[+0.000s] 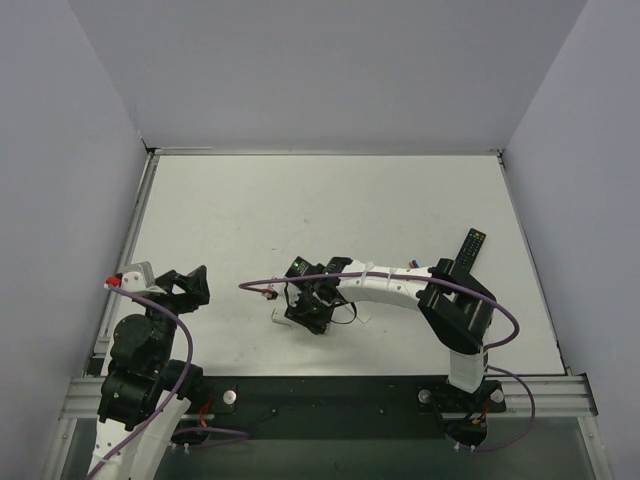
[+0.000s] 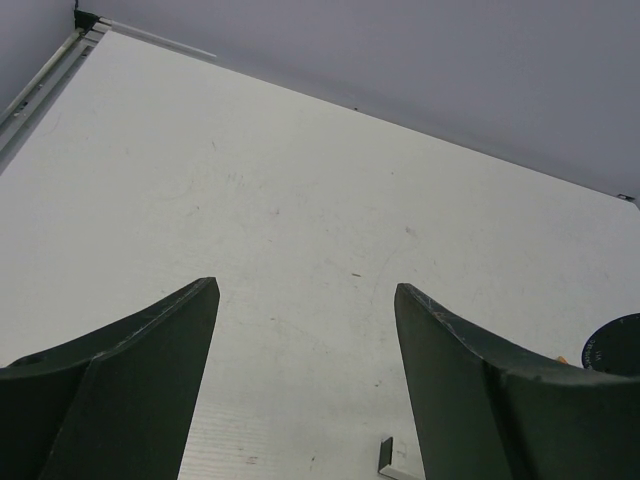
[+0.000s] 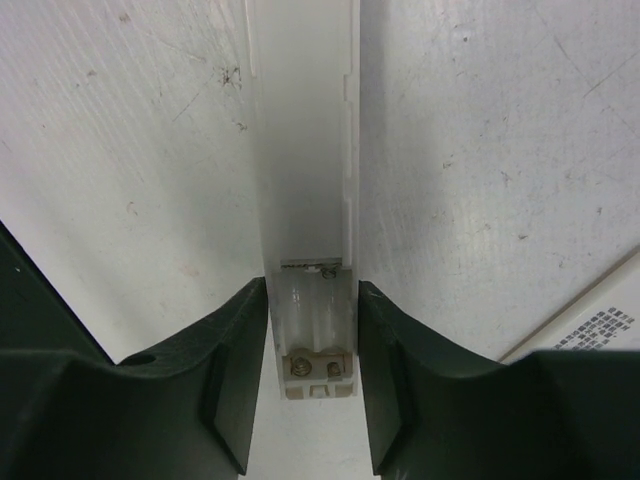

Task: Load the batteries into the remote control
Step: Place the remote control at the center of the board.

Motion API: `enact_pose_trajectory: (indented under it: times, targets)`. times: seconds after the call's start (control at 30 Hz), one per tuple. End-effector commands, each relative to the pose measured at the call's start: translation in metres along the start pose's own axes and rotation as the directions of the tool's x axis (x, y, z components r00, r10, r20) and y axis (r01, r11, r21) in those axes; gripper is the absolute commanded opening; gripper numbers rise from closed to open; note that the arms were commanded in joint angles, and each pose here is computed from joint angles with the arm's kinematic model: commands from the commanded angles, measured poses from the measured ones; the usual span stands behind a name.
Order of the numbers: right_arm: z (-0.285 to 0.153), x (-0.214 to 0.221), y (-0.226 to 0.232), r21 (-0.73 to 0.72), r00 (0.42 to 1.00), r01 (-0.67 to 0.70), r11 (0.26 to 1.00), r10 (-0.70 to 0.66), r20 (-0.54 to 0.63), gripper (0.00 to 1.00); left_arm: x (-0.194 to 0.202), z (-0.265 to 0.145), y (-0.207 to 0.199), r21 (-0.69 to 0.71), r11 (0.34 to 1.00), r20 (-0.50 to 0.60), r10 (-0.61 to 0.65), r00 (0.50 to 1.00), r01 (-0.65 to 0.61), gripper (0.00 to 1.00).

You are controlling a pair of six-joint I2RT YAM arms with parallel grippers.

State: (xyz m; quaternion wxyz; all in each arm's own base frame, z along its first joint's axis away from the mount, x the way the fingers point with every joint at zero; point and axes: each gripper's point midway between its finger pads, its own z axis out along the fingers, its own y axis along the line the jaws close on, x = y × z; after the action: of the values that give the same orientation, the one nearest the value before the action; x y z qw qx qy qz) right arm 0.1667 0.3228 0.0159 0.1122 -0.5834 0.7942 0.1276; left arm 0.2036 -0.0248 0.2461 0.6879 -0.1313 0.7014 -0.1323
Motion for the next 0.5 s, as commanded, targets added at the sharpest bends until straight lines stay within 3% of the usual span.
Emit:
enact_pose_trajectory:
  times: [0.0, 0.2, 0.3, 0.47]
  targets:
    - [-0.018, 0.004, 0.001, 0.014, 1.0, 0.018, 1.0, -0.018, 0.003, 0.39, -0.006, 0.0, -0.001, 0.007, 1.0, 0.022, 0.007, 1.0, -0.007, 0.82]
    - [-0.042, -0.004, 0.002, 0.036, 0.998, 0.025, 0.999, -0.027, 0.061, 0.56, -0.006, 0.0, -0.002, 0.009, 1.0, 0.024, 0.003, 1.0, -0.003, 0.82]
    - [-0.06, -0.009, -0.003, 0.065, 0.994, 0.01, 0.998, -0.017, 0.112, 0.56, -0.006, 0.0, -0.001, 0.007, 1.0, 0.023, 0.003, 1.0, -0.004, 0.81]
    - [-0.093, -0.004, -0.029, 0.111, 0.972, -0.144, 0.983, 0.119, 0.204, 0.56, -0.005, -0.001, -0.001, 0.007, 1.0, 0.023, 0.003, 1.0, -0.004, 0.82]
